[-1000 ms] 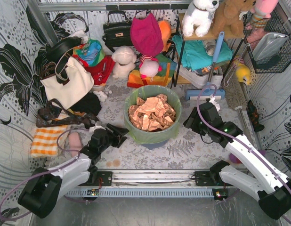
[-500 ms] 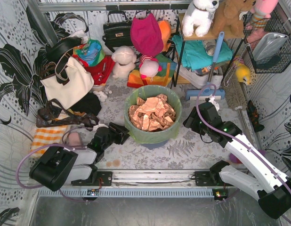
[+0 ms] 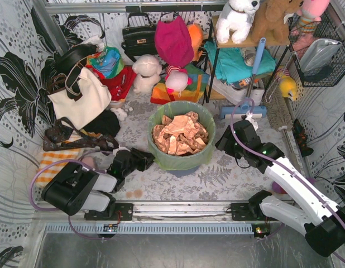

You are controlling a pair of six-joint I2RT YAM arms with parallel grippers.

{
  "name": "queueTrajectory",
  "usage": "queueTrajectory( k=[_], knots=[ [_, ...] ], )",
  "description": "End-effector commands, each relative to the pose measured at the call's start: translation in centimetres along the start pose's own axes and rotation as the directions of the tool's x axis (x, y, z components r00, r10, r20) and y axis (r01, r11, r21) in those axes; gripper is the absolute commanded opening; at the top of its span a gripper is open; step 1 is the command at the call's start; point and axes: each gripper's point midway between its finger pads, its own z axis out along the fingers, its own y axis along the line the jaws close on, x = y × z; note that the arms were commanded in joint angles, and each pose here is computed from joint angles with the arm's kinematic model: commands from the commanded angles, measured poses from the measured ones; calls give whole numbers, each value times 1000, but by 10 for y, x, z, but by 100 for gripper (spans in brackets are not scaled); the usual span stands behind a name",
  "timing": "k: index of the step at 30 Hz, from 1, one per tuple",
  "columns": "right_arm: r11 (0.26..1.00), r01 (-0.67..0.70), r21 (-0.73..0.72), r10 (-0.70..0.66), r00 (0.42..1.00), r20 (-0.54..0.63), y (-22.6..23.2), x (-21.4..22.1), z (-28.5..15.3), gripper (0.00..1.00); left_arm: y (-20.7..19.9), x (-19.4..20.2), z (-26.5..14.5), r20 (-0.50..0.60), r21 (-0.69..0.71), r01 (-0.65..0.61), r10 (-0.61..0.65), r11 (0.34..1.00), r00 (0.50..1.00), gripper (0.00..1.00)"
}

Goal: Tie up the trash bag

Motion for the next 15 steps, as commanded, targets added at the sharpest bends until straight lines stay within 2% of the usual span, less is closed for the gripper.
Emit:
queueTrajectory(
  k=[1, 10, 15],
  knots=[
    [999, -33, 5, 33, 999, -25, -4, 10, 9, 56, -21, -6, 2, 22, 45, -45, 44, 998, 999, 27],
    [996, -93, 14, 94, 992, -86, -17, 36, 26, 56, -32, -20, -7, 93, -21, -177, 178, 984, 980, 10],
    [989, -147, 8, 147, 984, -104, -25, 42, 40, 55, -32, -23, -11, 96, -76, -227, 234, 971, 968, 0]
  ],
)
